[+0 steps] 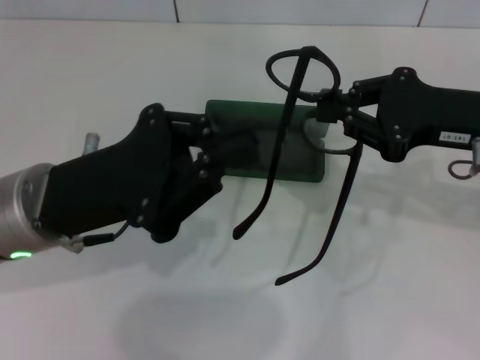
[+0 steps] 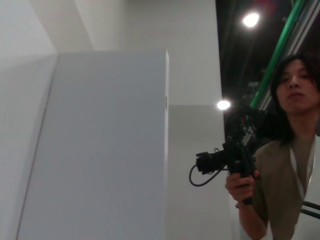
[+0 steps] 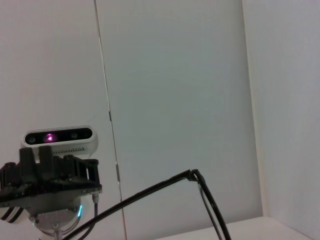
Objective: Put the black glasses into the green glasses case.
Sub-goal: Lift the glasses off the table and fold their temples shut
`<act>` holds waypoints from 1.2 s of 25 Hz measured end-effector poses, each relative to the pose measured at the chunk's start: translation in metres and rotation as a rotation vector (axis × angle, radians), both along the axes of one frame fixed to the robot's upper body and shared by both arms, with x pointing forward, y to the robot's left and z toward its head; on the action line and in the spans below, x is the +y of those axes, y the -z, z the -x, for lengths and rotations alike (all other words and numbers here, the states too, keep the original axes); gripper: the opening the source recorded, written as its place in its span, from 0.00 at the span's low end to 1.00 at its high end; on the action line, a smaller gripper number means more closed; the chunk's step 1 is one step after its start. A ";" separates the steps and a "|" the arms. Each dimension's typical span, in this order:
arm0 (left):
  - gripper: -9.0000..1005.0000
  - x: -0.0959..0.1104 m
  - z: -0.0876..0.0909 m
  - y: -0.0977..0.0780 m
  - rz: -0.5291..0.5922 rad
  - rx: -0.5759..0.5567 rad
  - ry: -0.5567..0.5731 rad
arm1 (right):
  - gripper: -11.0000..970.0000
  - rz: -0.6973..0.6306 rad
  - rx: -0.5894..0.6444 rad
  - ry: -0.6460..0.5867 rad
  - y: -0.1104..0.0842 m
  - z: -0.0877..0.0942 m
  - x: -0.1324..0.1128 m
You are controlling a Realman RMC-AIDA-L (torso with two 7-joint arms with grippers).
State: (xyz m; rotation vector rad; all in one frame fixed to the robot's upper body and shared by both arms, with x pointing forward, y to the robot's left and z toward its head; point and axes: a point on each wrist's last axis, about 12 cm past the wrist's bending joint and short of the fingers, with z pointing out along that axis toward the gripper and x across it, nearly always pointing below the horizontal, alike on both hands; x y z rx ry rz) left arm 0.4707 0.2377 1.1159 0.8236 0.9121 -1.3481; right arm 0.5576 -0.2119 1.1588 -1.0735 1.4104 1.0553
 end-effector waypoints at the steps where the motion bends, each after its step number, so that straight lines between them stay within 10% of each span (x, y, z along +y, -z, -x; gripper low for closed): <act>1: 0.08 -0.002 -0.002 -0.001 0.000 -0.004 0.009 | 0.10 -0.002 0.004 -0.001 0.000 -0.001 0.001; 30: 0.08 -0.039 -0.028 0.012 -0.056 0.090 -0.008 | 0.10 -0.110 0.013 -0.156 -0.003 -0.002 0.024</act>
